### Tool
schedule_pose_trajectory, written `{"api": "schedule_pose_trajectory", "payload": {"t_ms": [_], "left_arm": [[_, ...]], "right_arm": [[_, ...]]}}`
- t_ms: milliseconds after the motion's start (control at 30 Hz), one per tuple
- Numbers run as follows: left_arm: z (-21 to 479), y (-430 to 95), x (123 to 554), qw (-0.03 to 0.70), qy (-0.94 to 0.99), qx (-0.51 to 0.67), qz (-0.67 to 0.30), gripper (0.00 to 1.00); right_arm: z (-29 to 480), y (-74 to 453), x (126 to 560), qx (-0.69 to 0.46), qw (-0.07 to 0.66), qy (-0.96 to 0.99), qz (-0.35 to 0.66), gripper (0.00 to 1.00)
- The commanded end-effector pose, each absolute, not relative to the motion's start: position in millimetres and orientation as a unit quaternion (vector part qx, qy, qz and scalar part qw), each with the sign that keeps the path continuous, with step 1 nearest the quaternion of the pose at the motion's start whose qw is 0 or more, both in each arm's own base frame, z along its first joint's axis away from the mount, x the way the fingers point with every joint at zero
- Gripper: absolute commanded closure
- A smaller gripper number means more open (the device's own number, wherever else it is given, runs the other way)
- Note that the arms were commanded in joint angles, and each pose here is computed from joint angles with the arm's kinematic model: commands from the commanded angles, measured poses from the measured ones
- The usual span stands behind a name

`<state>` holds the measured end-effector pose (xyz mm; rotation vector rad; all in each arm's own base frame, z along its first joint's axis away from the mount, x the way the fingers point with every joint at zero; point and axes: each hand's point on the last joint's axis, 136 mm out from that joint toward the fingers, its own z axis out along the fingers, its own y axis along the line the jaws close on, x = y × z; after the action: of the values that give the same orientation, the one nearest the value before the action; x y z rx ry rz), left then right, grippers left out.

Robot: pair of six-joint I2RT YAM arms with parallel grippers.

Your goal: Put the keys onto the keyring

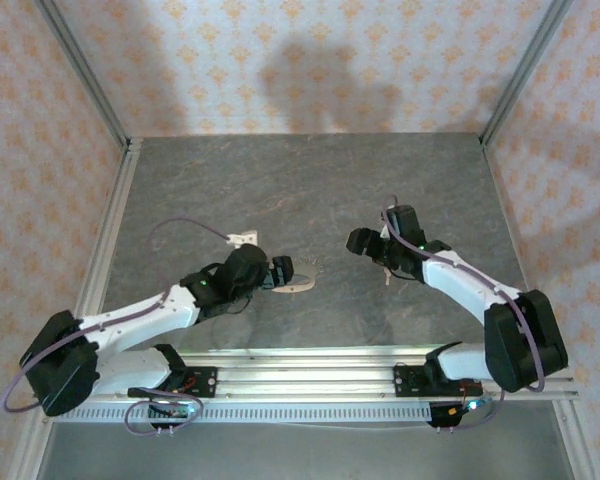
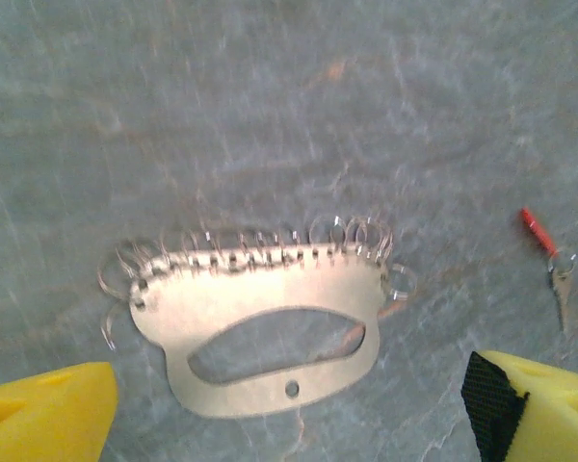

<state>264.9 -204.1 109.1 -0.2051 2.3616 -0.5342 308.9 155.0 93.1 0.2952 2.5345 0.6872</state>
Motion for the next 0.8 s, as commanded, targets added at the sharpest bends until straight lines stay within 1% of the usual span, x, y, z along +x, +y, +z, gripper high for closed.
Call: {"api": "schedule_pose_trajectory", "payload": {"t_ms": [0, 200, 633, 767], "left_arm": [[107, -214, 273, 0.363, 0.901, -0.114, -0.208, 0.06], [90, -232, 280, 0.35, 0.904, -0.115, -0.215, 0.05], [69, -248, 303, 0.336, 0.908, -0.122, -0.218, 0.04], [64, -248, 314, 0.327, 0.91, -0.128, -0.222, 0.04]], "right_arm": [[85, 139, 299, 0.132, 0.241, 0.938, 0.213, 0.19], [80, 133, 297, 0.132, 0.237, 0.943, 0.193, 0.18], [78, 144, 293, 0.108, 0.218, 0.946, 0.216, 0.28], [77, 147, 292, 0.105, 0.213, 0.946, 0.22, 0.3]]}}
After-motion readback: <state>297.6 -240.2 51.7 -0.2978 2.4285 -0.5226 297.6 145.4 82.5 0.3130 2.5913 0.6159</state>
